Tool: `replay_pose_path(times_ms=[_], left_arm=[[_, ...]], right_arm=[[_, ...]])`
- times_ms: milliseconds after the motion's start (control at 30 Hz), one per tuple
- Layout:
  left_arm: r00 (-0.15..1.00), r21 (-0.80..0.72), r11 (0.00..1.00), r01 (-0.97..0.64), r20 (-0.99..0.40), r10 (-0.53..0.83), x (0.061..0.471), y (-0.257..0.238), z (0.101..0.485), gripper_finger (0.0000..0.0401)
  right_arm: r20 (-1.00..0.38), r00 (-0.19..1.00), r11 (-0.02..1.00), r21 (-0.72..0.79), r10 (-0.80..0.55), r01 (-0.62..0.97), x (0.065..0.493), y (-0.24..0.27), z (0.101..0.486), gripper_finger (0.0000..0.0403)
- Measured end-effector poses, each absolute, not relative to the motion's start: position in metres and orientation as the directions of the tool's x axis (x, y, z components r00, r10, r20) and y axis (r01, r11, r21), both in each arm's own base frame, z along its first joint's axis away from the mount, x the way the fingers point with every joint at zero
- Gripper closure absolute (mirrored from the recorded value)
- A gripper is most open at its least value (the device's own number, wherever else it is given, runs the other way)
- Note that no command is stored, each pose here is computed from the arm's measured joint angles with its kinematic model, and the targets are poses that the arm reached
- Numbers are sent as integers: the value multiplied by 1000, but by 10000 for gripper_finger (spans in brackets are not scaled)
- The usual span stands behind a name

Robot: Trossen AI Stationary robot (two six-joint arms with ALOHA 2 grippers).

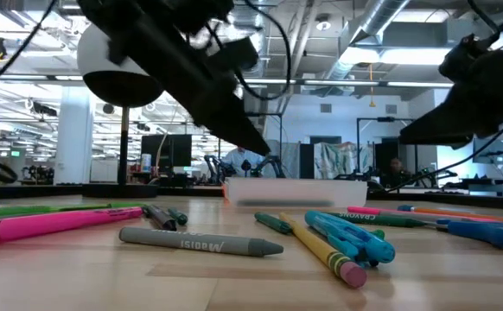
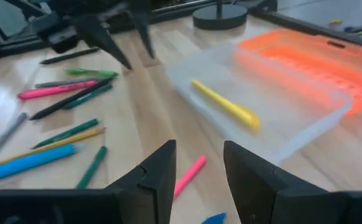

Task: Pick & place school supplies into a supply box
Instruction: Put the green crayon into the orange supply box

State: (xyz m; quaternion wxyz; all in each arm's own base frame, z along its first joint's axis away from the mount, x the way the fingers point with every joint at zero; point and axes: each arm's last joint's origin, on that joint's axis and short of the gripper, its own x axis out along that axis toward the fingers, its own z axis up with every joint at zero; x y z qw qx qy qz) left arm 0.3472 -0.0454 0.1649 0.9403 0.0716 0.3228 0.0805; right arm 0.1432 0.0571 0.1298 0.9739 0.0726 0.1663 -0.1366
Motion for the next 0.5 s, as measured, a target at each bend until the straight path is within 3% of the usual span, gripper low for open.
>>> replay_pose_path(times_ms=[267,500], left_arm=[[763,301,951,-66,-600,243,307,-132,172,271],[773,391,890,-236,-479,415,273,-173,170,272]], right_arm=[[-410,895,942,195,-175,273,140,73,133,276],[-482,855,876,310,-190,370,139,76,134,276]])
